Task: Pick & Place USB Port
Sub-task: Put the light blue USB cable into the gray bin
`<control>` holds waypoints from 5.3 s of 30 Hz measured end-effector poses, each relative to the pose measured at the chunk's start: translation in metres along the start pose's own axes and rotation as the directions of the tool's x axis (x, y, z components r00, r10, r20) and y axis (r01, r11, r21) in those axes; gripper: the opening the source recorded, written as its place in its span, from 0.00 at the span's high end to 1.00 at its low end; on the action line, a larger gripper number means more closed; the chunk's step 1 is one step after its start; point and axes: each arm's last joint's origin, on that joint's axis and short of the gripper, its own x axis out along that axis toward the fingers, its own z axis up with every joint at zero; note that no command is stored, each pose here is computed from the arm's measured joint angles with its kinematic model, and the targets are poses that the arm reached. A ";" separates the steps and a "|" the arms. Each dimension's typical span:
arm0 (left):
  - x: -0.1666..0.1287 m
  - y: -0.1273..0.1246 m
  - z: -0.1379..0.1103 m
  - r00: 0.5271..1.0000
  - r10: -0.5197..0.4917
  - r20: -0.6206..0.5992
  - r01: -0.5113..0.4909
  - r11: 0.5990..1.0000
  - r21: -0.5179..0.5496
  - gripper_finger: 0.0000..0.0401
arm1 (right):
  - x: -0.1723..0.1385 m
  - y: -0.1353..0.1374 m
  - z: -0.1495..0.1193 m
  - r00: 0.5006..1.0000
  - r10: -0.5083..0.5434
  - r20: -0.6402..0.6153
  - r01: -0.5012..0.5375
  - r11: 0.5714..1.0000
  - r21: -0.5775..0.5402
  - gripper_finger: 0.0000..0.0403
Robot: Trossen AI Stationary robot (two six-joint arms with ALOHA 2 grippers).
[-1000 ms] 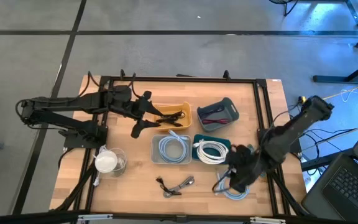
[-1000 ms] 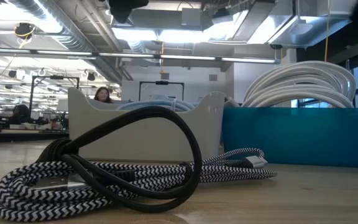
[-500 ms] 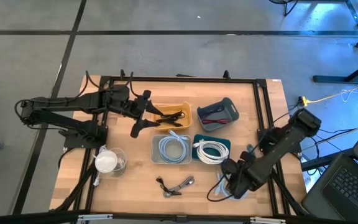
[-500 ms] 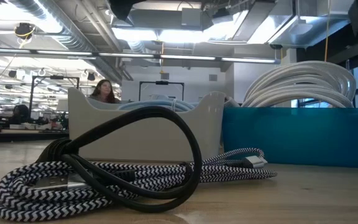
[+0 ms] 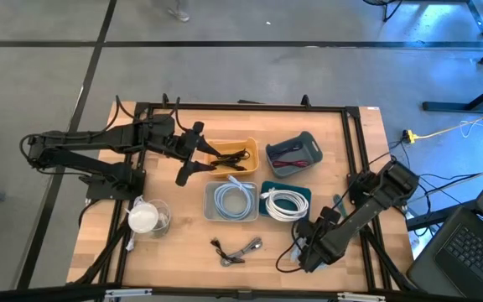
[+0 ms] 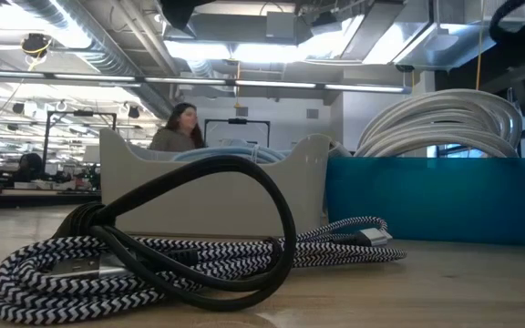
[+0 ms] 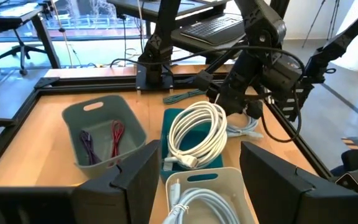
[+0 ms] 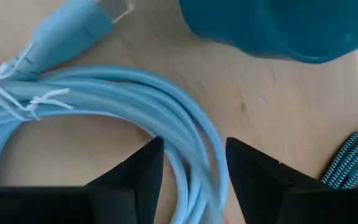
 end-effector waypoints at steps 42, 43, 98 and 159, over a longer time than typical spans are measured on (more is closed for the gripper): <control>0.006 -0.011 0.015 0.982 -0.115 0.149 0.092 0.984 0.151 0.48 | -0.181 -0.072 0.081 0.653 -0.205 0.729 0.232 0.971 0.066 0.96; 0.007 -0.012 0.017 0.978 -0.122 0.170 0.093 0.981 0.171 0.48 | -0.184 -0.076 0.087 0.647 -0.218 0.730 0.247 0.967 0.069 0.96; 0.073 -0.008 0.015 0.916 -0.248 0.316 0.153 0.943 0.297 0.93 | -0.234 -0.124 0.188 0.553 -0.125 0.824 0.360 0.928 -0.100 0.96; 0.143 -0.117 -0.009 0.500 0.435 -0.749 0.044 0.851 0.523 0.93 | -0.246 -0.200 0.108 0.648 -0.233 0.725 0.128 0.972 0.198 0.57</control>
